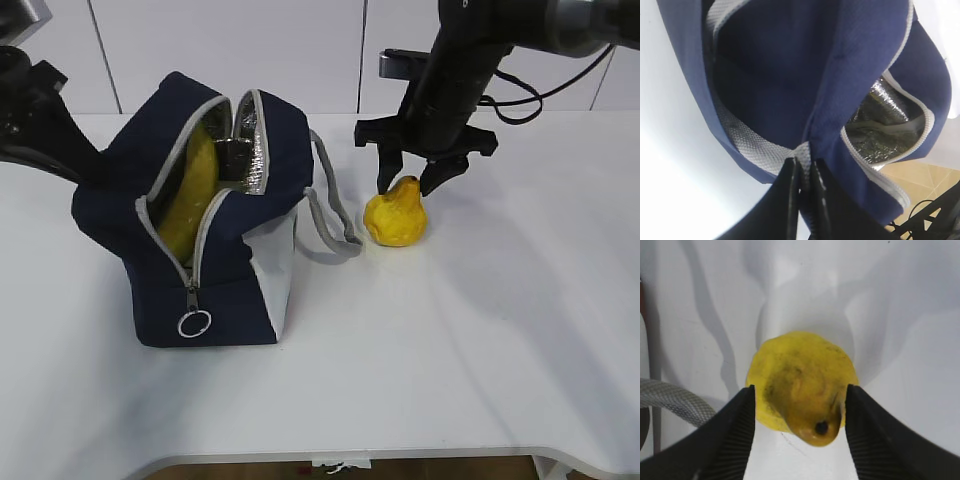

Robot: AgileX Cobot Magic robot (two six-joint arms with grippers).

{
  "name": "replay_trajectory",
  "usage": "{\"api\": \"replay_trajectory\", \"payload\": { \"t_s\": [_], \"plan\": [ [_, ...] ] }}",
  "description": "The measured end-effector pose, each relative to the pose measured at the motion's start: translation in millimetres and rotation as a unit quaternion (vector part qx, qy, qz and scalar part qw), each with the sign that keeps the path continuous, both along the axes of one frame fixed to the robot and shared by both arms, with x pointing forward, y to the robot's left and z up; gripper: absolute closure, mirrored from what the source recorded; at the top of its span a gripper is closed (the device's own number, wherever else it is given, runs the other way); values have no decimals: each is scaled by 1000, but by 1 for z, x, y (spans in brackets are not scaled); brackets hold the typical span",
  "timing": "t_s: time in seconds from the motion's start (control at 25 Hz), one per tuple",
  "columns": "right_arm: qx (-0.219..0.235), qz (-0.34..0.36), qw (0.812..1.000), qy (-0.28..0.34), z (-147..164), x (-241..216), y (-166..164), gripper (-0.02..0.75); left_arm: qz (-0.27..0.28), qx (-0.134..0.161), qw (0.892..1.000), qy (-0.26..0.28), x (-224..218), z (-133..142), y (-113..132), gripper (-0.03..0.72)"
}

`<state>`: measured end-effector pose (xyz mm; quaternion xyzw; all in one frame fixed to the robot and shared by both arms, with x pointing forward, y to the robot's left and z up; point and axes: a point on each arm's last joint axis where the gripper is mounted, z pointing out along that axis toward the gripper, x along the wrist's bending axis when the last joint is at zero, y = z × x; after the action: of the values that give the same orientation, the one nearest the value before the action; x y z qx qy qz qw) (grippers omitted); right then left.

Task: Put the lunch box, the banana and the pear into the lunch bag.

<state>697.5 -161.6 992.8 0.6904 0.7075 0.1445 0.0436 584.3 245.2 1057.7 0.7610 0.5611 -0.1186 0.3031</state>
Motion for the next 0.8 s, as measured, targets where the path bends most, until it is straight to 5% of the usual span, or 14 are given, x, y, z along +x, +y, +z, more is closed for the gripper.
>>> {"api": "replay_trajectory", "payload": {
  "t_s": [0.48,0.8],
  "plan": [
    [-1,0,1000,5,0,-1,0,479,0,0,1000,0,0,0,0,677],
    [-9,12,1000,24,6,-3,-1,487,0,0,1000,0,0,0,0,677]
  ]
}}
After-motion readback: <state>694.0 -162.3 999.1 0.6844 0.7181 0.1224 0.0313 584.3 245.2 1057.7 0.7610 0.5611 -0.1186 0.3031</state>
